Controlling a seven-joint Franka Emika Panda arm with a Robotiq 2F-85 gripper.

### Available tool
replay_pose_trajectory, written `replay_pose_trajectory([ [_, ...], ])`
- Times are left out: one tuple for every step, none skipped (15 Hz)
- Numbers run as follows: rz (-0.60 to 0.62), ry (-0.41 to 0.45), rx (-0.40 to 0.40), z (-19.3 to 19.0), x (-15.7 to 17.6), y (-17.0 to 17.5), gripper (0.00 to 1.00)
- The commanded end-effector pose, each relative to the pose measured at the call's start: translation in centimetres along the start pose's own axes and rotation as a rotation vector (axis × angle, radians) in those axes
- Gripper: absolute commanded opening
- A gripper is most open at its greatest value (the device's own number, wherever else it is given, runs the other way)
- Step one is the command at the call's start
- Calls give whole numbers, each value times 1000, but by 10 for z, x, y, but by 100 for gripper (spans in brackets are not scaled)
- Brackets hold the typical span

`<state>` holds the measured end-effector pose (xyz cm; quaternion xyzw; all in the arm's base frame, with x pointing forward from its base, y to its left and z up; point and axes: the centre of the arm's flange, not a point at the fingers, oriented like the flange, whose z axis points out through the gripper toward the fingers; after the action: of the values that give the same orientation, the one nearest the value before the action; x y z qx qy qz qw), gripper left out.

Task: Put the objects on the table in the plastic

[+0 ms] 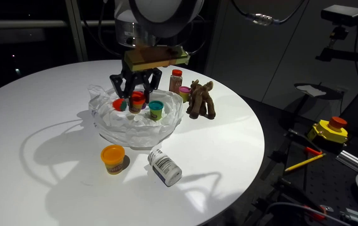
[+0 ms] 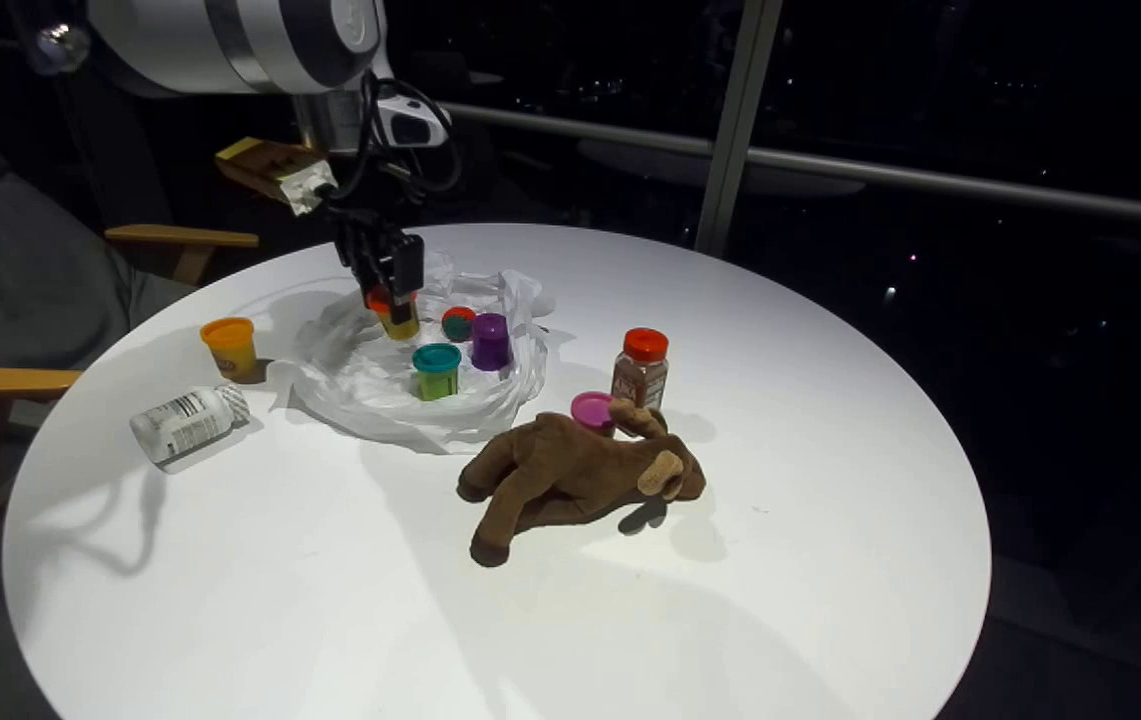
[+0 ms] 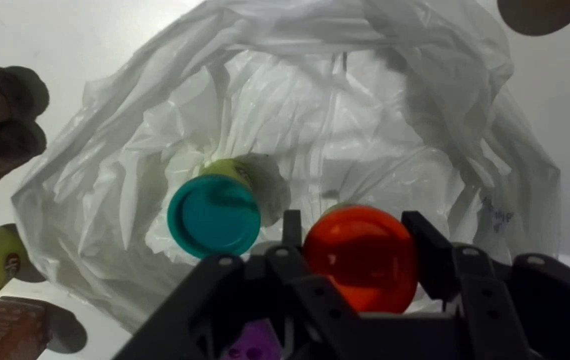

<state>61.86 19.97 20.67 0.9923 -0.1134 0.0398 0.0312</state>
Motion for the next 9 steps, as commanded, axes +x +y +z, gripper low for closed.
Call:
replay_pose_trajectory([
  [-2, -13, -30, 22, 33, -16, 28],
  [2, -24, -41, 31, 37, -16, 28],
  [4, -37, -51, 38, 41, -15, 28],
  [5, -47, -58, 44, 43, -15, 28],
  [3, -54, -62, 48, 43, -16, 28],
  [0, -60, -64, 49, 42, -16, 75],
  [-2, -58, -60, 44, 43, -16, 78],
  [-10, -62, -58, 35, 39, -16, 85],
  [-21, -58, -57, 27, 35, -18, 92],
])
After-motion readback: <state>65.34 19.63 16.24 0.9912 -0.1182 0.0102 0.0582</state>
